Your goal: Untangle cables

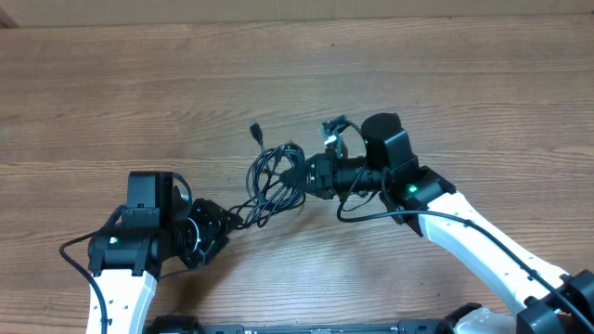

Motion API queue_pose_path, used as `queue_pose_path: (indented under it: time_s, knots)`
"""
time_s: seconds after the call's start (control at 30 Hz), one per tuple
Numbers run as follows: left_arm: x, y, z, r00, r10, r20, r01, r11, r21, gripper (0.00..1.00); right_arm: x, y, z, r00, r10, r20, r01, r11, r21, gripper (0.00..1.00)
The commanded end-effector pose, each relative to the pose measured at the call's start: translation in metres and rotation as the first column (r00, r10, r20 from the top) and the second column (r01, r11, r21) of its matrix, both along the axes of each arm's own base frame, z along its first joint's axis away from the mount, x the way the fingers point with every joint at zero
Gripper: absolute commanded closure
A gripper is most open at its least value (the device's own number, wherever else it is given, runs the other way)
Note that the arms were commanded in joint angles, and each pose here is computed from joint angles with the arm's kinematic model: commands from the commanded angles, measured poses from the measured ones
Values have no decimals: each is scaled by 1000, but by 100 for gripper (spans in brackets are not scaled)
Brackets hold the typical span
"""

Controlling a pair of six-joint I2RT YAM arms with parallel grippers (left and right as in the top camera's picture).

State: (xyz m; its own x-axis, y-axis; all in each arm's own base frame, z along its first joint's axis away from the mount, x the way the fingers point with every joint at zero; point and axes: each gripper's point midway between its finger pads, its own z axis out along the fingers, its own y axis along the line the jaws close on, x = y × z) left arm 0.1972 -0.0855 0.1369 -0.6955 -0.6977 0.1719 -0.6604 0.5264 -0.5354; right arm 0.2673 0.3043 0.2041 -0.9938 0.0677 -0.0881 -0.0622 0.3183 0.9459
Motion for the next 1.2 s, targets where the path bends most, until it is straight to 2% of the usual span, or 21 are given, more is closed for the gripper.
queue_pose_path:
  time_s: [0.0,0.13,0.17,0.27,0.37,0.47,0.57,0.63,0.73,0.9,0.93,1.03,1.17]
  knots:
    - [-2,28,-21,993,109,-47,-102,985,142,24,25,-13,20,994,-87,69,86,996,24,96]
    - [8,20,-15,994,106,-10,-105,991,88,3,25,-13,20,994,-88,69,86,996,23,96]
    - [10,20,-14,993,116,-6,-115,990,83,1,25,-13,20,994,-89,69,87,996,23,96]
    - [22,22,-11,990,136,36,-138,987,81,1,25,-13,20,994,-90,69,89,996,22,96]
    - [58,20,10,968,54,246,-77,993,84,0,25,-13,20,994,-90,68,89,996,21,96]
    - [88,9,46,887,-56,458,20,996,85,1,24,-15,14,994,-100,33,100,995,3,96]
    - [105,2,81,807,-79,585,51,997,64,0,25,-22,-5,976,-186,-116,179,982,-65,96]
    - [114,2,100,766,-79,638,48,997,66,1,24,-29,-20,931,-267,-247,242,962,-126,96]
    - [114,1,102,767,-73,637,45,997,59,0,24,-30,-23,900,-300,-317,268,953,-139,87]
    - [93,6,72,862,-63,502,30,997,74,0,13,-26,-19,833,-287,-473,261,958,-121,93]
    - [88,7,66,880,-62,472,29,997,77,0,13,-26,-19,805,-299,-513,275,953,-124,96]
    - [76,6,55,911,-63,408,38,997,70,0,15,-27,-20,694,-346,-632,332,932,-146,96]
    - [50,3,38,958,-69,280,59,997,46,1,20,-29,-22,501,-408,-763,421,885,-197,96]
